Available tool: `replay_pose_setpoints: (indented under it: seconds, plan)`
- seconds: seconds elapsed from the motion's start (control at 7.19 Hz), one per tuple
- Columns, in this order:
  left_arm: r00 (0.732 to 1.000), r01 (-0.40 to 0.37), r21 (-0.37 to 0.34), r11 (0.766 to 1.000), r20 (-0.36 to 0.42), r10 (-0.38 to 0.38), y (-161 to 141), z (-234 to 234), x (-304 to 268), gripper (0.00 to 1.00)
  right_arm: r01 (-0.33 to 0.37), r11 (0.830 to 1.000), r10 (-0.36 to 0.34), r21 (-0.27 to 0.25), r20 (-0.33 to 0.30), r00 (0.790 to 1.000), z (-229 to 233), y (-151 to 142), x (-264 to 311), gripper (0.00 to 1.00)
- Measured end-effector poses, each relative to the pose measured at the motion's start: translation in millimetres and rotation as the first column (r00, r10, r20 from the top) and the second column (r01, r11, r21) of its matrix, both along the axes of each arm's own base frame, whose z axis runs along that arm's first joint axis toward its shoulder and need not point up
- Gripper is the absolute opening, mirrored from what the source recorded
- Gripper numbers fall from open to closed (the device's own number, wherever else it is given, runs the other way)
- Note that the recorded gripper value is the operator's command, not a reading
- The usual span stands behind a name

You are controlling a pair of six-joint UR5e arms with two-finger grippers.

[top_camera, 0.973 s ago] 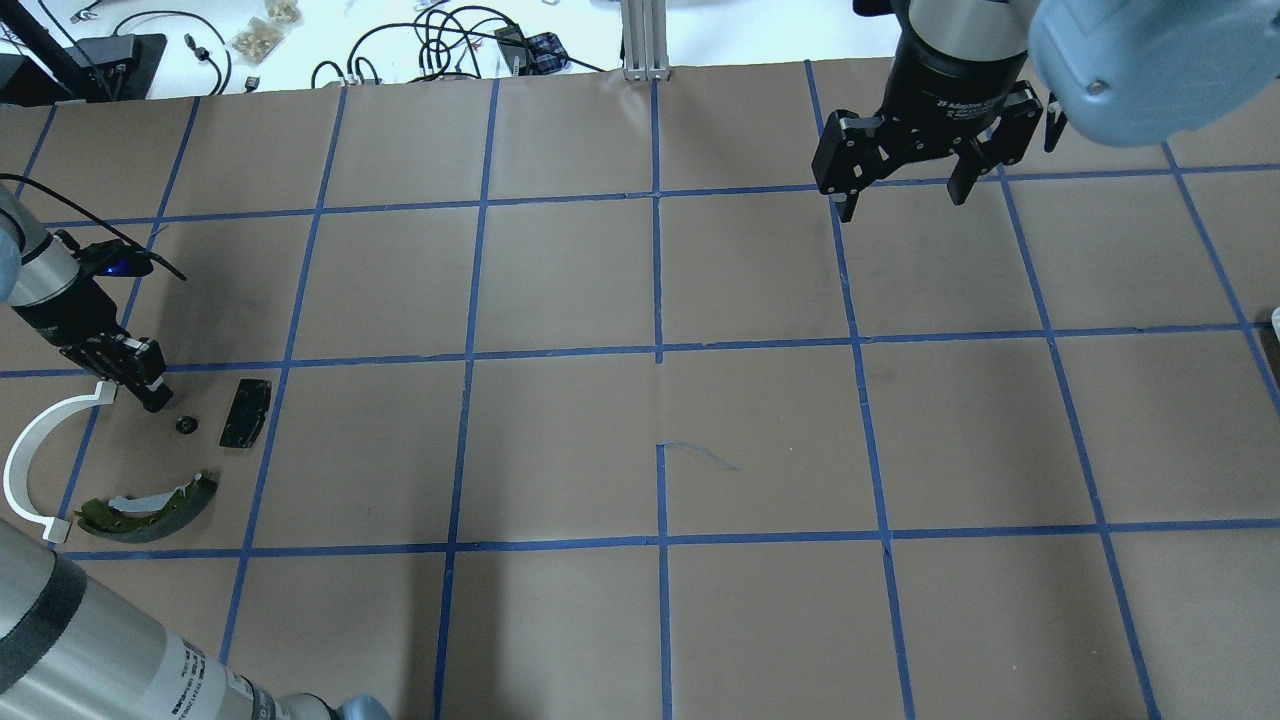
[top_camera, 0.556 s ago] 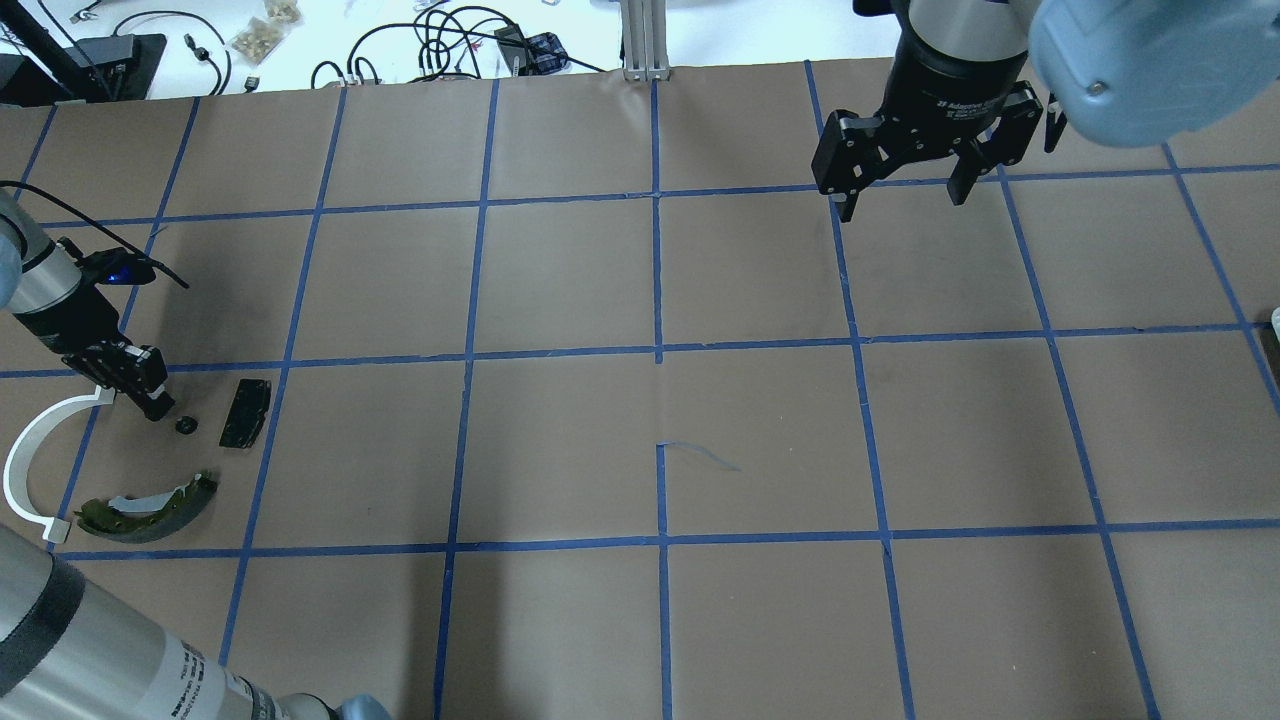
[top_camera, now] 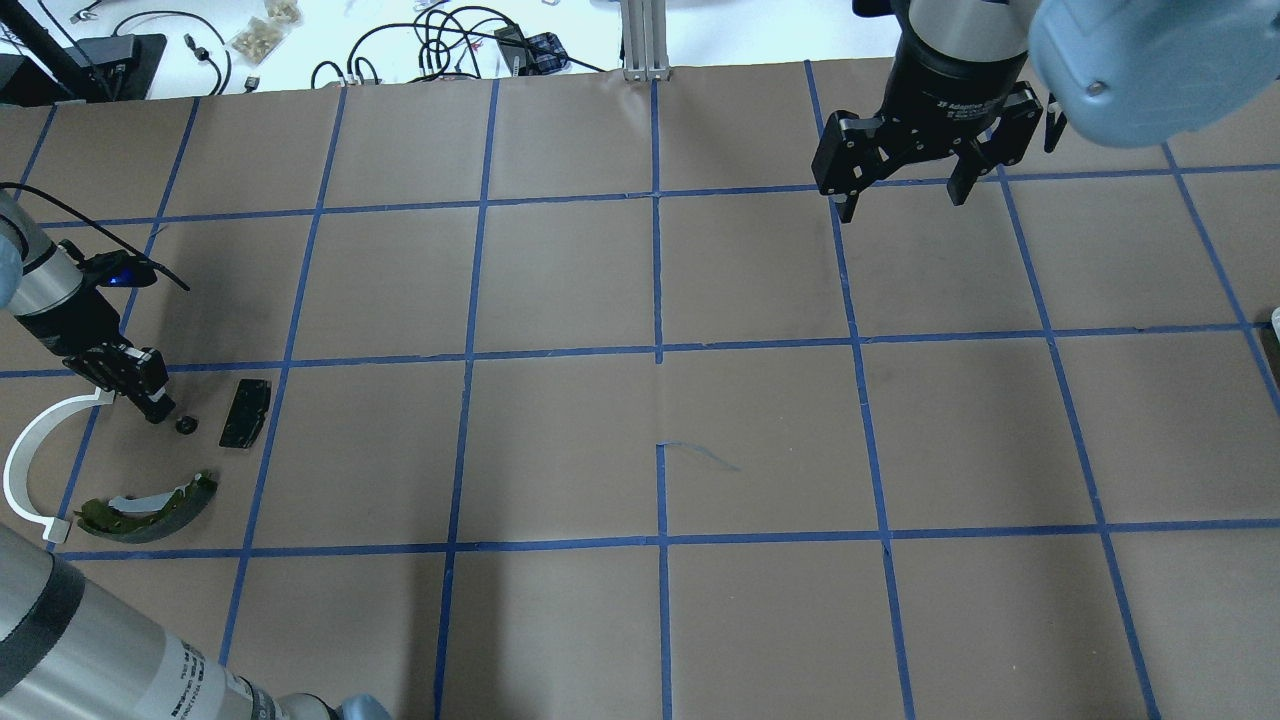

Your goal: Place bearing gear from tray to pile

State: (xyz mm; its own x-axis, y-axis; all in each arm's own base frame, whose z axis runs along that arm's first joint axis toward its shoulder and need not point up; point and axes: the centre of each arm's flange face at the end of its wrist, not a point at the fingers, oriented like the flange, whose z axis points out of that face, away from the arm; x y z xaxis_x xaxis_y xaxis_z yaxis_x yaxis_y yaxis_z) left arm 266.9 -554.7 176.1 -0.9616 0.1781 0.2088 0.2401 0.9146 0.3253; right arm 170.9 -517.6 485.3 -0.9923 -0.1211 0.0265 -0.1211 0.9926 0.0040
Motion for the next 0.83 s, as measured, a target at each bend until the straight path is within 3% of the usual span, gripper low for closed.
replay_pose_setpoints:
  seconds: [0.56, 0.83]
  plan:
    - [1.000, -0.001, -0.003, 1.000, 0.004, 0.001, -1, 9, 0, 0.59, -0.003, 1.000, 0.003, -0.002, -0.001, 1.000, 1, 0, -1, 1.00]
    - [0.999, -0.034, -0.017, 0.999, 0.034, 0.035, -12, 43, -5, 0.80, -0.001, 1.000, 0.001, -0.003, -0.001, 1.000, 1, -1, -3, 1.00]
